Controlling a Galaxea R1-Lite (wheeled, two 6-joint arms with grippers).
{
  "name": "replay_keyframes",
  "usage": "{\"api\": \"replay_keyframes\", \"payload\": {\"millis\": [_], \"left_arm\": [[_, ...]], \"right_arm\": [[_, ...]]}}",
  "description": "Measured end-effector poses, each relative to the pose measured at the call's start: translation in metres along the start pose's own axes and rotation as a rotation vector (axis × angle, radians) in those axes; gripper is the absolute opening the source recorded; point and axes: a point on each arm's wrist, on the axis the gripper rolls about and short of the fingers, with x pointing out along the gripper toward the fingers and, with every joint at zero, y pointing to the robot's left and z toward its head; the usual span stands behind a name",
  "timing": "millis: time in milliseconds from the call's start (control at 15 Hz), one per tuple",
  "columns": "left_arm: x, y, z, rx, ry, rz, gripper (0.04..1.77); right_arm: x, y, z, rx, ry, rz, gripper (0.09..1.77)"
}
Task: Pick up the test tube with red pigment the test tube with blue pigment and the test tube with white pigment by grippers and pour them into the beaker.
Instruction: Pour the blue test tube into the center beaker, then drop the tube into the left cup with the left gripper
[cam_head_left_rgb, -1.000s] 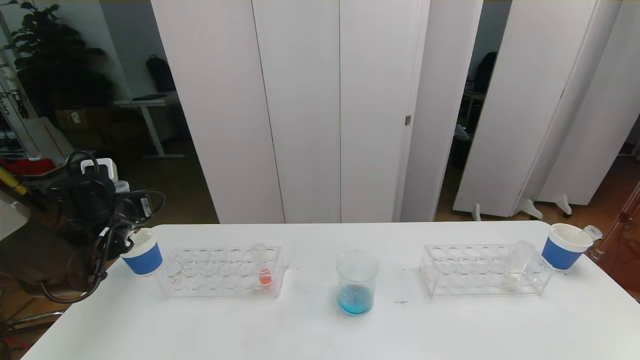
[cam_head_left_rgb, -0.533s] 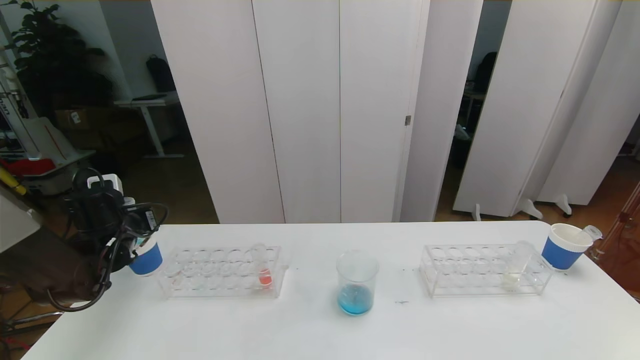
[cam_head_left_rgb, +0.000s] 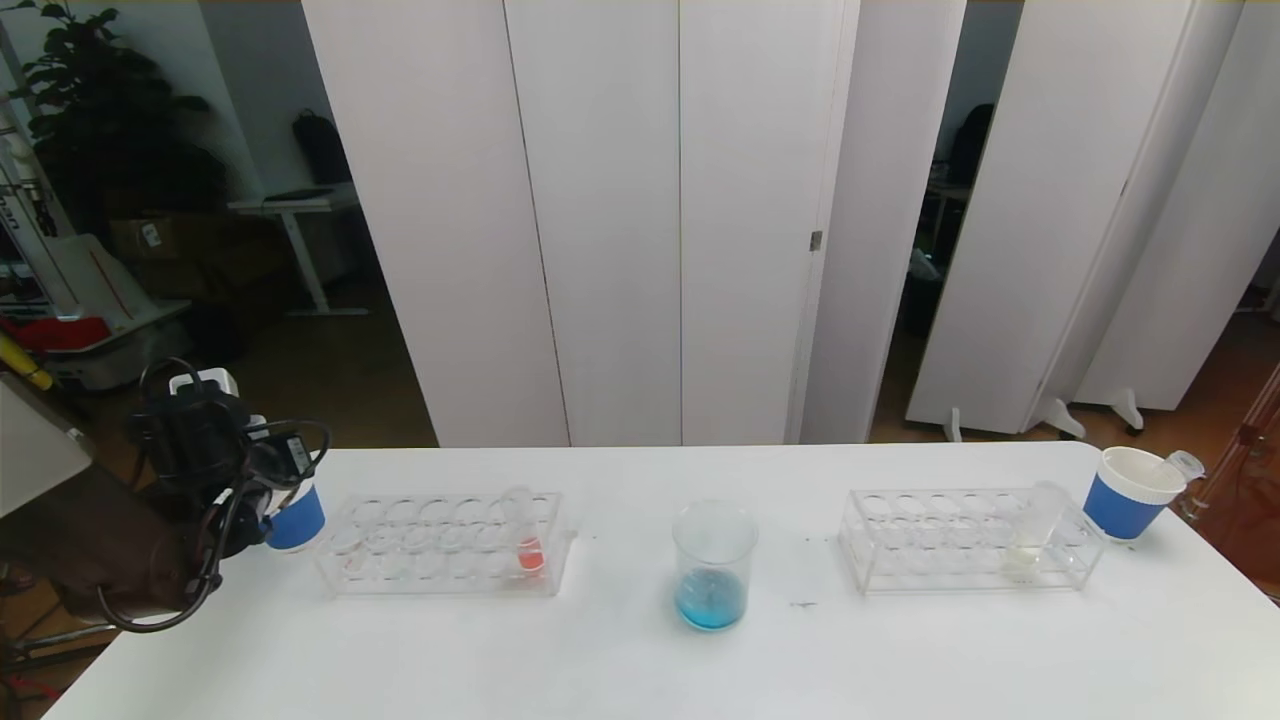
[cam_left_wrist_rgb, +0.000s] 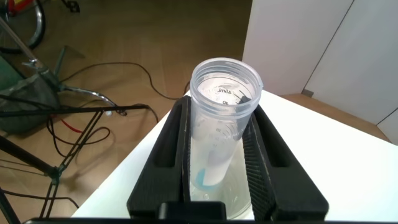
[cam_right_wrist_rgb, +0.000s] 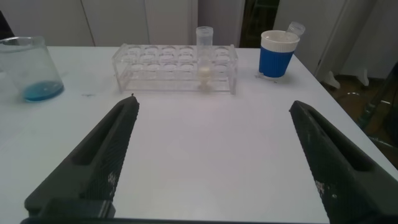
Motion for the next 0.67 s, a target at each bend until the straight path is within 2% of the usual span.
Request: {"api": "replay_keyframes", "payload": {"millis": [533,600,667], "left_arm": [[0.0023,-0.0002,-0.0059,0.002,0.016,0.003,0.58],[0.0023,-0.0004,-0.0062,0.002,0.017,0.004,0.61],[0.0025,-0.0005,-0.0063,0.003,0.016,0.004,0.77]], "right_arm": [[0.0000,0.0000,0.0000,0.000,0.000,0.000,1.74],[0.0000,0.0000,0.0000,0.000,0.000,0.000,1.74],[0.0000,0.0000,0.0000,0.000,0.000,0.000,1.74]]}}
